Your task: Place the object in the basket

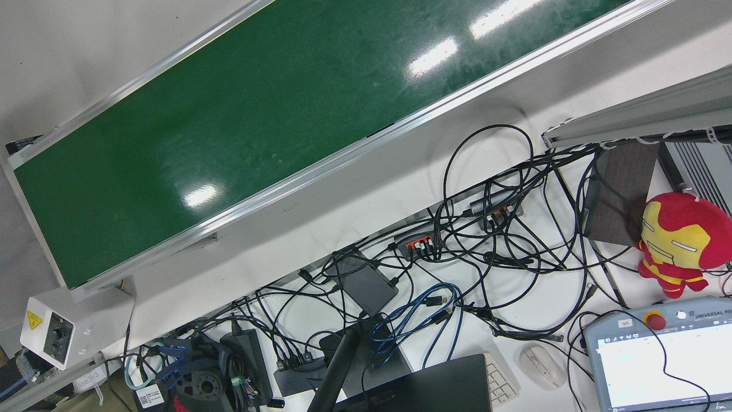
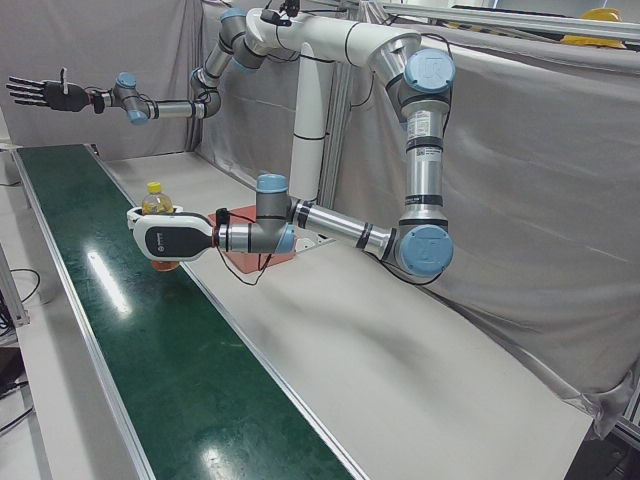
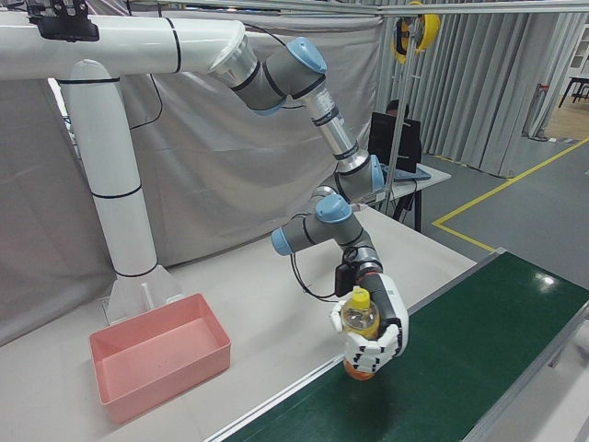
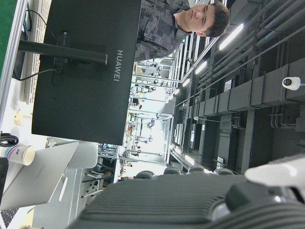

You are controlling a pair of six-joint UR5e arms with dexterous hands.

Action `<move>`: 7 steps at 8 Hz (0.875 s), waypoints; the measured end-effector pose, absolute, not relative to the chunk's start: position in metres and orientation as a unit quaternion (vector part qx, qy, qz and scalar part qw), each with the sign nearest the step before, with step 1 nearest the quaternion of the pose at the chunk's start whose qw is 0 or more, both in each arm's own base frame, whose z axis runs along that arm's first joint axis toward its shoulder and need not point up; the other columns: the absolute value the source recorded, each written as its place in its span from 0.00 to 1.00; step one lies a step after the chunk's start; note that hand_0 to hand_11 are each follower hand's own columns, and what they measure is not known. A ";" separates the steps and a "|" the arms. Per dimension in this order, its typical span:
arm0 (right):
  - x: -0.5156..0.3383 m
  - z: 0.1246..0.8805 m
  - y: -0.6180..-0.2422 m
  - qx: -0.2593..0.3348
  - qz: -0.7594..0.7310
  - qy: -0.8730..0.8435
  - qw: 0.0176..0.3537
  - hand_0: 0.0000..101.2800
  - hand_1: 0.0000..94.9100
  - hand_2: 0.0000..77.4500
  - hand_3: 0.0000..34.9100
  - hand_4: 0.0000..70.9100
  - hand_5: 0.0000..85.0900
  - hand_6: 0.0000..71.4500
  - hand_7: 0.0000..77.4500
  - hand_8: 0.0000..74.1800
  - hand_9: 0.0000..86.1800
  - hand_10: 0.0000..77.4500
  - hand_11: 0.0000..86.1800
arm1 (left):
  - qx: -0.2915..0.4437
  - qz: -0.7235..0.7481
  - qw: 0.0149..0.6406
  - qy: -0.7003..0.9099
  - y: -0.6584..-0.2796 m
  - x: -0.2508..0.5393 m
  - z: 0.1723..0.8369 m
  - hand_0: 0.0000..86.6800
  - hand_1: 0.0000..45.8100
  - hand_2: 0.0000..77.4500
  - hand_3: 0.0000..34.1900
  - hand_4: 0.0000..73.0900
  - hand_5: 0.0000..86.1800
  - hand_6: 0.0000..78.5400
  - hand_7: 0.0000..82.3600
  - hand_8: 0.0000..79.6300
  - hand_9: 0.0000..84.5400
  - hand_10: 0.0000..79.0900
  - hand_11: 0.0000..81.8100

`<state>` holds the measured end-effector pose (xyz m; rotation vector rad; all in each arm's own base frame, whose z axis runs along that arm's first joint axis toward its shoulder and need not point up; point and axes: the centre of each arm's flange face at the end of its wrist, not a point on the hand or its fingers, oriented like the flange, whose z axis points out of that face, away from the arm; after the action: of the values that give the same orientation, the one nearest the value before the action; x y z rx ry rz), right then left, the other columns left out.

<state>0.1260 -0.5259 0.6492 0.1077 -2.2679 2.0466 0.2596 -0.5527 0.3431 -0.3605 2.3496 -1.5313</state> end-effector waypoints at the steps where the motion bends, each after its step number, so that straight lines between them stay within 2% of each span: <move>1: 0.126 0.649 -0.526 0.035 0.669 -0.741 0.042 0.00 0.00 0.01 0.01 0.00 0.00 0.00 0.01 0.00 0.00 0.00 0.00 | -0.166 -0.507 0.179 0.826 -0.523 0.288 0.321 0.88 0.25 0.69 0.01 0.71 0.62 0.81 0.66 0.84 0.65 0.70 0.67; 3: 0.126 0.649 -0.526 0.035 0.669 -0.741 0.043 0.00 0.00 0.01 0.01 0.00 0.00 0.00 0.01 0.00 0.00 0.00 0.00 | -0.236 -0.460 0.224 0.826 -0.455 0.350 0.289 0.91 0.25 0.69 0.02 0.73 0.63 0.81 0.66 0.84 0.66 0.70 0.67; 5: 0.126 0.649 -0.526 0.035 0.669 -0.741 0.043 0.00 0.00 0.01 0.01 0.00 0.00 0.00 0.01 0.00 0.00 0.00 0.00 | -0.294 -0.430 0.261 0.813 -0.387 0.400 0.271 0.92 0.20 0.70 0.01 0.73 0.63 0.81 0.66 0.85 0.66 0.70 0.68; 7: 0.125 0.650 -0.526 0.035 0.669 -0.741 0.043 0.00 0.00 0.01 0.00 0.00 0.00 0.00 0.01 0.00 0.00 0.00 0.00 | -0.327 -0.403 0.311 0.796 -0.319 0.448 0.268 0.92 0.20 0.70 0.02 0.74 0.63 0.81 0.66 0.85 0.66 0.70 0.68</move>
<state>0.1253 -0.5260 0.6498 0.1058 -2.2659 2.0472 0.4480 -0.3187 0.2684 -0.8645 2.1007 -1.0646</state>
